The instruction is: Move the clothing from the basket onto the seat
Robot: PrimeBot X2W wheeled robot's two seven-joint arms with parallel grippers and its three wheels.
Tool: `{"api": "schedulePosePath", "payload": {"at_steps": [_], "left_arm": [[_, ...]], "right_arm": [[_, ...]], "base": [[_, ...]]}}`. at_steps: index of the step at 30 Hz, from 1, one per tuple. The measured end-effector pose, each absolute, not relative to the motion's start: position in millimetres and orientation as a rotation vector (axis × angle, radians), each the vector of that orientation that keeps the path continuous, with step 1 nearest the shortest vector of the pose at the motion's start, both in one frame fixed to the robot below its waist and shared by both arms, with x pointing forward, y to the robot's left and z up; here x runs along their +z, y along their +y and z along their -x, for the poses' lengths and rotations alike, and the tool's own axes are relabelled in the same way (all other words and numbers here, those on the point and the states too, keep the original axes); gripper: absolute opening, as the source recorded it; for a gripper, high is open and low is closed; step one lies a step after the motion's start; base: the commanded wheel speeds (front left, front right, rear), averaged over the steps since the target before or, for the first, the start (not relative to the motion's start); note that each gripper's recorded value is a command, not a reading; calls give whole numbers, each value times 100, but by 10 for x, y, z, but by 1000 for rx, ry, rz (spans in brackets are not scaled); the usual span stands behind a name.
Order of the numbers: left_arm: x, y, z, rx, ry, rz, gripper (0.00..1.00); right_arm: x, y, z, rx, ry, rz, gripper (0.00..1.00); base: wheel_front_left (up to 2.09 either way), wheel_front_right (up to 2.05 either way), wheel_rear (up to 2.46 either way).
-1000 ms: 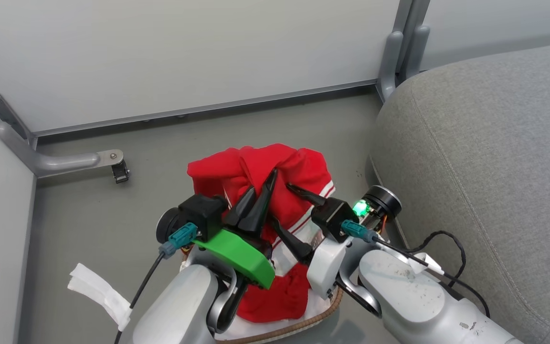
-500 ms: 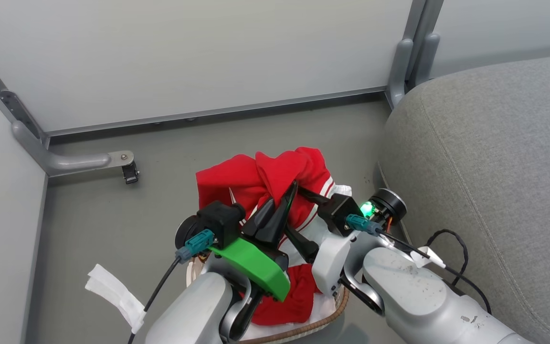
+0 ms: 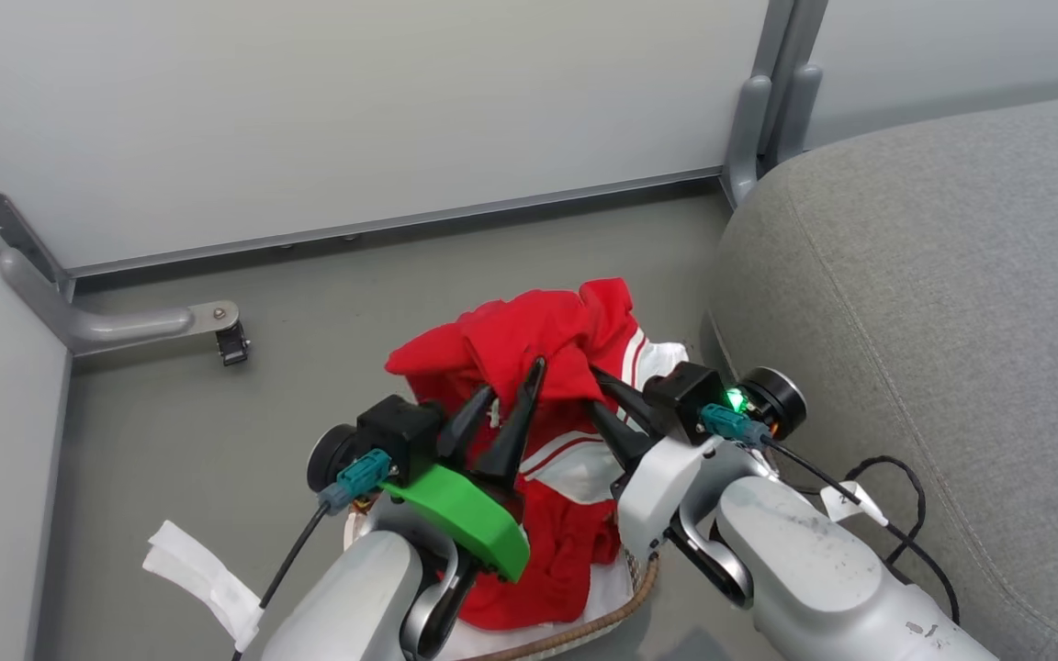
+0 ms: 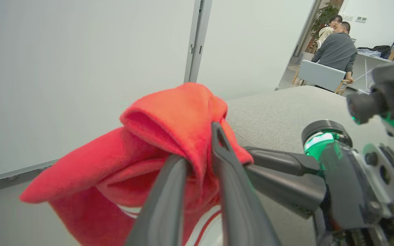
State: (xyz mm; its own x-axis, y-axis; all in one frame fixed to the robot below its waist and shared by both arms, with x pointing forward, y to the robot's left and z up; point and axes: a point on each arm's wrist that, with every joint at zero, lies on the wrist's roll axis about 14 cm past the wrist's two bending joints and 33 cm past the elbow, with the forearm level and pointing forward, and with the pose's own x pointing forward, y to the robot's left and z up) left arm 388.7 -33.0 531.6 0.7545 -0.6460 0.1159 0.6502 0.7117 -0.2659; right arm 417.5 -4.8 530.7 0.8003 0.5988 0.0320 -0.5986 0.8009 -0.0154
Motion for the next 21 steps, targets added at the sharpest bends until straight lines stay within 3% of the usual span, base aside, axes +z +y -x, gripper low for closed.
{"api": "schedulePosePath", "payload": {"at_steps": [21], "left_arm": [[5111,-1106,-3795,-951,28,265,100]], "right_arm": [[5293,-1485,-3955,209,-73,-50,0]], "base": [[0,0,0]]}}
